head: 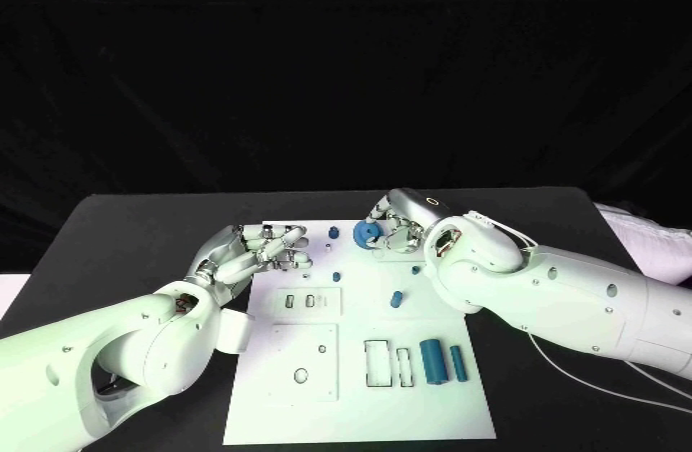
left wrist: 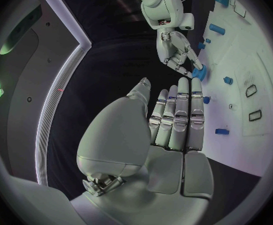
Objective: Assemble the parts on the task board
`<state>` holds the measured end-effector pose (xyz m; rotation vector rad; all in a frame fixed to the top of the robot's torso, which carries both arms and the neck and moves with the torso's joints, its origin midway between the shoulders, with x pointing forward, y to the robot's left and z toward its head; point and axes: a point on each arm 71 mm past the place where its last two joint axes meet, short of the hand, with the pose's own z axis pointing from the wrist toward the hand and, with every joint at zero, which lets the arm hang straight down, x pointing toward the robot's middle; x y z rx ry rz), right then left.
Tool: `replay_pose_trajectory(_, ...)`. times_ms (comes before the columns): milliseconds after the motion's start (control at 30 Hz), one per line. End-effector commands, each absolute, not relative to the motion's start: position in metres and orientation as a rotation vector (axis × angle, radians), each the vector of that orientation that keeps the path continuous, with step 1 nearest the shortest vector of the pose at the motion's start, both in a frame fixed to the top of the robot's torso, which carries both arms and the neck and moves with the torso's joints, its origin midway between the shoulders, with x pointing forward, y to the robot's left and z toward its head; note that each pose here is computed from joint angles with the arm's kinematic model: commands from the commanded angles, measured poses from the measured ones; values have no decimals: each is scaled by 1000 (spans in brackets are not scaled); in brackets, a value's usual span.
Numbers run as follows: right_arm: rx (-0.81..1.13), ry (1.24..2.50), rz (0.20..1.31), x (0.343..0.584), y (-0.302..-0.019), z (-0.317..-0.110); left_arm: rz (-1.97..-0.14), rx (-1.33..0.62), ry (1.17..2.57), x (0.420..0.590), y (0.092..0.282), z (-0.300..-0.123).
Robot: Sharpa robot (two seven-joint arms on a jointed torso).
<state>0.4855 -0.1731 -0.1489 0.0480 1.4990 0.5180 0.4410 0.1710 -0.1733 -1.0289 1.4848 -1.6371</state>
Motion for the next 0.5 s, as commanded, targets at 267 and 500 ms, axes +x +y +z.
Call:
replay_pose_trajectory(267,-19,1455,588,485,-135,-149,-1659,-1012,1486,441,170,-172)
replay_pose_trajectory(500,-33,1482,586,489,-124,-157,-1658,-1012,1486,441,170,-172)
